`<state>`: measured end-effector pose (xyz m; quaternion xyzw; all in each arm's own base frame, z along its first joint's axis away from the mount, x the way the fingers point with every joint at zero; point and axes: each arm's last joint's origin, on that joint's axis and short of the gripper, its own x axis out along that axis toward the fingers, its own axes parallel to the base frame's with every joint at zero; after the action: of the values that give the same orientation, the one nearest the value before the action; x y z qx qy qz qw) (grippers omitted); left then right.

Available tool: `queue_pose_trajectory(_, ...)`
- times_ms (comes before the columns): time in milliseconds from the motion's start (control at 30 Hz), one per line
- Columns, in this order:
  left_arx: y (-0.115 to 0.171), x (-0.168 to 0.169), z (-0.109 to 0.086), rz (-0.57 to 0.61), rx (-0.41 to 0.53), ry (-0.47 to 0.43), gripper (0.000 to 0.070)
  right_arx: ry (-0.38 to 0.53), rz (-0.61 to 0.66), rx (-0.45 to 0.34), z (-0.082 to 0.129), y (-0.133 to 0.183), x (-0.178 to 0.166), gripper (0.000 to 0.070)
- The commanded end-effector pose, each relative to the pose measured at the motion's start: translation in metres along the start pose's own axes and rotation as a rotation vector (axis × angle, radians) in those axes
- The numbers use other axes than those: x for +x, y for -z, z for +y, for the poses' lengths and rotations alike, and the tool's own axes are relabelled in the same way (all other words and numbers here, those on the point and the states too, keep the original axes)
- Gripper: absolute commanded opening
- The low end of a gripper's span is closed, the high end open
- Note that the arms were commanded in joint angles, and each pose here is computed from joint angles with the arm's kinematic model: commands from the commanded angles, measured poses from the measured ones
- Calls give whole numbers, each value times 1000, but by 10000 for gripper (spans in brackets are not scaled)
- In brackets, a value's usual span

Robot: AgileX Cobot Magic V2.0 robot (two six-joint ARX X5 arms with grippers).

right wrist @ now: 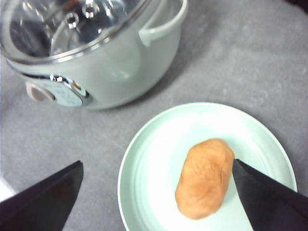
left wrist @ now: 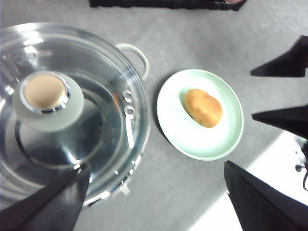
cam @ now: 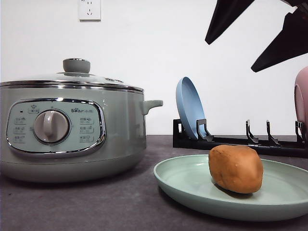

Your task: Transfer potato from steamer to green plate

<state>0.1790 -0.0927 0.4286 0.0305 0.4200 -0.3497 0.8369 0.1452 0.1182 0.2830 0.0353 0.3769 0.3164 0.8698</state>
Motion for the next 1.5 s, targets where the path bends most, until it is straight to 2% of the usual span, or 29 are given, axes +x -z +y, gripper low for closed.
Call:
queue_pose_trajectory(0,-3,-5,-3,-17,18,16,549,-12,-6,-19,3,-4,-1,628)
queue_pose_trajectory(333,1,-9,-5,-4,18,35,542,-9,5,-17,3,-3,-1,628)
queue_pose_trajectory(367,1,-9,-5,-4,18,35,521,-9,5,-17,3,-3,-1,624)
queue_pose_trajectory(400,1,-9,-5,-4,19,35,471,-8,5,-17,3,-3,-1,605)
queue_pose_trajectory(433,1,-9,-5,-4,19,35,395,-8,5,-17,3,-3,-1,556)
queue_pose_trajectory(467,1,-9,-5,-4,21,35,297,-8,5,-17,3,-3,-1,457)
queue_pose_trajectory(533,1,-9,-5,-4,31,35,73,-8,4,-17,3,-3,-1,149)
queue_pose_trajectory(567,1,-9,-5,-4,33,35,6,-6,3,-17,3,-3,-1,29)
queue_pose_trajectory(600,1,-9,-5,-4,33,35,2,-4,3,-17,3,-3,-1,2)
queue_pose_trajectory(1467,1,-9,-5,-7,34,34,2,1,-3,-17,2,-3,-1,3)
